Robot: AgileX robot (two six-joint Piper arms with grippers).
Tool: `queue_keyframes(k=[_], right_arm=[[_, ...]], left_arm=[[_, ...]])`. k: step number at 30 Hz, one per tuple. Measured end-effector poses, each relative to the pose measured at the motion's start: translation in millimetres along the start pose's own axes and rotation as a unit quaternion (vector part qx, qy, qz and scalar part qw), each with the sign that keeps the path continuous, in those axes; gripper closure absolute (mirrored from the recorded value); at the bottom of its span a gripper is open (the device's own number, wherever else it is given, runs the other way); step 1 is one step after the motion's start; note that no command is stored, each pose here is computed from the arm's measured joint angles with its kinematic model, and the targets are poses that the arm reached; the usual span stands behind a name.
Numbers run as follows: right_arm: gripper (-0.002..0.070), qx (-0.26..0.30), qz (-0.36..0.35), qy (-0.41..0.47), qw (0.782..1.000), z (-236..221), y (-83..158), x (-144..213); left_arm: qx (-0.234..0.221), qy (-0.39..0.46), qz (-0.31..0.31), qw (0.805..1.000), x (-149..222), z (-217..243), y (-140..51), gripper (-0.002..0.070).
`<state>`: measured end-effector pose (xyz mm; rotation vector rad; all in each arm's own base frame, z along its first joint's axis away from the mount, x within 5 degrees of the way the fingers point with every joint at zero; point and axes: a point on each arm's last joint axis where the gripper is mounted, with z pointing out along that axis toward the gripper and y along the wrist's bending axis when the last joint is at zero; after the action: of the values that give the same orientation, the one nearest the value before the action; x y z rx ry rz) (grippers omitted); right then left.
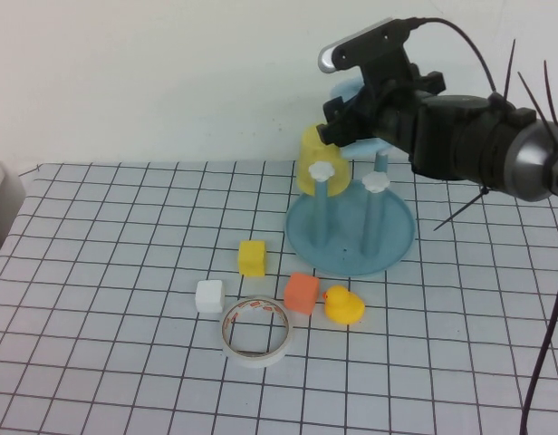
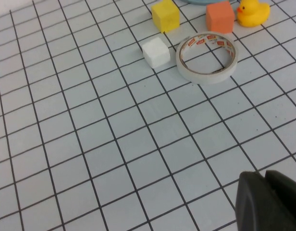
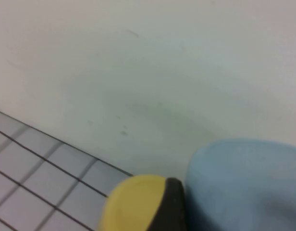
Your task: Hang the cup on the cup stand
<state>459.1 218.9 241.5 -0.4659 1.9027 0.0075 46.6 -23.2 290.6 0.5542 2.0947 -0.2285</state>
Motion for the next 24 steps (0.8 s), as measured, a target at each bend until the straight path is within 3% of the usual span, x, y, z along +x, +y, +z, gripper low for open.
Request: queue_keyframes(k=[14,16,20,24], right_arm=[[0.0180,-0.023,0.041,-0.007,0.999,-0.1,4.1,-1.5],[0.0246,-0.017,0.043,-0.007,0.999,-0.7,2.8,-2.0],[0.0559,0.010,0.052,-0.016,0.998,-12.0,-5.1,-14.9],[0.0657,0.014,0.076,-0.054,0.996,-42.5,-10.5,-47.2]], left_arm=[[0.000,0.009,0.001,1.000,1.7,0.0,0.1,0.0675],[-0.001,0.009,0.001,1.000,1.7,0.0,0.2,0.0675],[-0.005,-0.008,0.004,1.000,-0.1,-1.7,0.9,0.0675],[-0.015,-0.036,0.010,0.999,1.4,-8.0,2.1,0.0675]])
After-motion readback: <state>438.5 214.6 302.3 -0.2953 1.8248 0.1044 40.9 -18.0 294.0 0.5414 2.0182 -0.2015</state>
